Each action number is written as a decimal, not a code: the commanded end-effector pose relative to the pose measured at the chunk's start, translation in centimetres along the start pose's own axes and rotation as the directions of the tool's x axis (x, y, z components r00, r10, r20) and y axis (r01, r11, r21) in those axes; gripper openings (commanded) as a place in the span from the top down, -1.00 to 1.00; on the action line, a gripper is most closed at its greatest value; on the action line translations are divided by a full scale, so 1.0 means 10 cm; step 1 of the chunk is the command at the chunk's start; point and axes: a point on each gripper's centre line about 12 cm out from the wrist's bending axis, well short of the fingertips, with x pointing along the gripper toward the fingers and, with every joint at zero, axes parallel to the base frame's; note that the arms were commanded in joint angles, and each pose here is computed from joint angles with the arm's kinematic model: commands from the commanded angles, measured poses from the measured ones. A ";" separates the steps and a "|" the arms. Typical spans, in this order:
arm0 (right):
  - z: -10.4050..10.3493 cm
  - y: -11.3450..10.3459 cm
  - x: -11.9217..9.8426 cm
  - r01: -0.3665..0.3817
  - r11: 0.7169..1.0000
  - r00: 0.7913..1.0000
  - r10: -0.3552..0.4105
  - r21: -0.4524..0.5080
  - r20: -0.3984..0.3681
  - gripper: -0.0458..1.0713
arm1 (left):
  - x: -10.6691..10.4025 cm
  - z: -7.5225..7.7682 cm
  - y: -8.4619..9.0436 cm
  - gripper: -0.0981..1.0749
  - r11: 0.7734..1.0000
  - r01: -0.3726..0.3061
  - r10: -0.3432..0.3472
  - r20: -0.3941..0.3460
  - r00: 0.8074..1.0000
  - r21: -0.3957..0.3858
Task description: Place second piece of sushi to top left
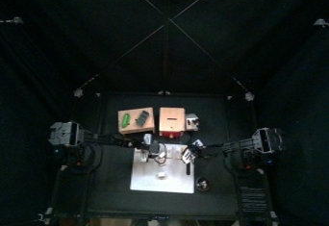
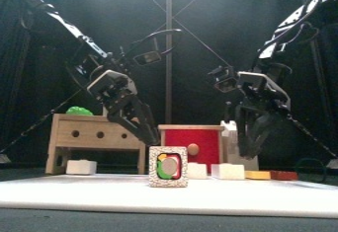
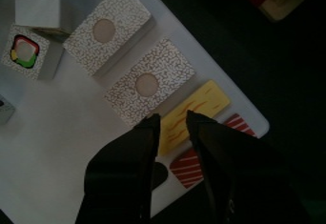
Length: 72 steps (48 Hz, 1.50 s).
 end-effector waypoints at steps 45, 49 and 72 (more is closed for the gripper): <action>0.03 0.06 -0.02 -0.008 1.000 1.000 0.008 -0.002 0.007 -0.34 | 0.29 0.11 0.07 -0.71 0.961 -0.077 0.081 0.005 0.997 -0.266; 0.04 0.06 -0.02 -0.010 1.000 1.000 0.010 -0.002 0.009 -0.34 | 0.30 0.13 0.08 -0.70 0.960 -0.077 0.082 0.008 0.997 -0.268; 0.04 0.06 -0.02 -0.007 1.000 1.000 0.007 -0.008 0.009 -0.34 | 0.26 0.13 0.01 -0.26 0.971 -0.059 0.063 0.012 0.998 -0.233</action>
